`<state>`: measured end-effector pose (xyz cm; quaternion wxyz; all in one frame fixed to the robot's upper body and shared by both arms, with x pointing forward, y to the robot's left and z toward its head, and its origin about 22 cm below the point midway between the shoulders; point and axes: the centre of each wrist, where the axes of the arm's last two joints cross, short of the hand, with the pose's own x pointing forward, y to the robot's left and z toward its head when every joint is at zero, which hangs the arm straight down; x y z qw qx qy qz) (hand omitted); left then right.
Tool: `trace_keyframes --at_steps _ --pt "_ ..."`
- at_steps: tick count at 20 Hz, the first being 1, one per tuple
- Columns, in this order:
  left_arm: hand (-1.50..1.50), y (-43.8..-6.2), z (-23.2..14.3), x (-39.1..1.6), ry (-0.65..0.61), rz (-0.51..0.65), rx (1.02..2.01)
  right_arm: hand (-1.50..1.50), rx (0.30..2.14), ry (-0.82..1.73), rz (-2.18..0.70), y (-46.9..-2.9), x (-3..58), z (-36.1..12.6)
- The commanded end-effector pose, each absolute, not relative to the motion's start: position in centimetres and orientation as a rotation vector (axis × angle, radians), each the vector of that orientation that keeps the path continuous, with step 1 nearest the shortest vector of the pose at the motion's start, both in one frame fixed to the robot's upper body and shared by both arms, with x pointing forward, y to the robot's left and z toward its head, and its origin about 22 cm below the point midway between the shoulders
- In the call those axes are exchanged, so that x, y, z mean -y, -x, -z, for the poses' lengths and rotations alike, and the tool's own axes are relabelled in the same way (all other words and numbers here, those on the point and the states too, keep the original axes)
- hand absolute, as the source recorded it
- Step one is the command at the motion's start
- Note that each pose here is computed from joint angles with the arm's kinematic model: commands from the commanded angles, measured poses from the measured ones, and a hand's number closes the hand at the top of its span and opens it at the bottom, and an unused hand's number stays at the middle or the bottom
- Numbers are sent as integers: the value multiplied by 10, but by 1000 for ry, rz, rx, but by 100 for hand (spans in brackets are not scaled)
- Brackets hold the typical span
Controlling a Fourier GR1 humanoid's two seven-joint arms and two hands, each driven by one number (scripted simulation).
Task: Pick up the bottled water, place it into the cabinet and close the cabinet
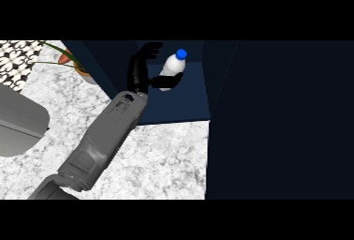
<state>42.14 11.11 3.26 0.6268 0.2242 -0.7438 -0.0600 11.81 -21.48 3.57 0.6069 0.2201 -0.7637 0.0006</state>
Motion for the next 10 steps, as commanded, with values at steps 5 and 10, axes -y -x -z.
trace_keyframes --at_steps 5,10 --pt "-150 -431 -29 -134 -602 147 1653 -150 1786 -500 1 -124 202 -38" --pt "-150 -432 -26 -143 -621 132 1666 -150 1754 -500 -28 -121 212 -25"
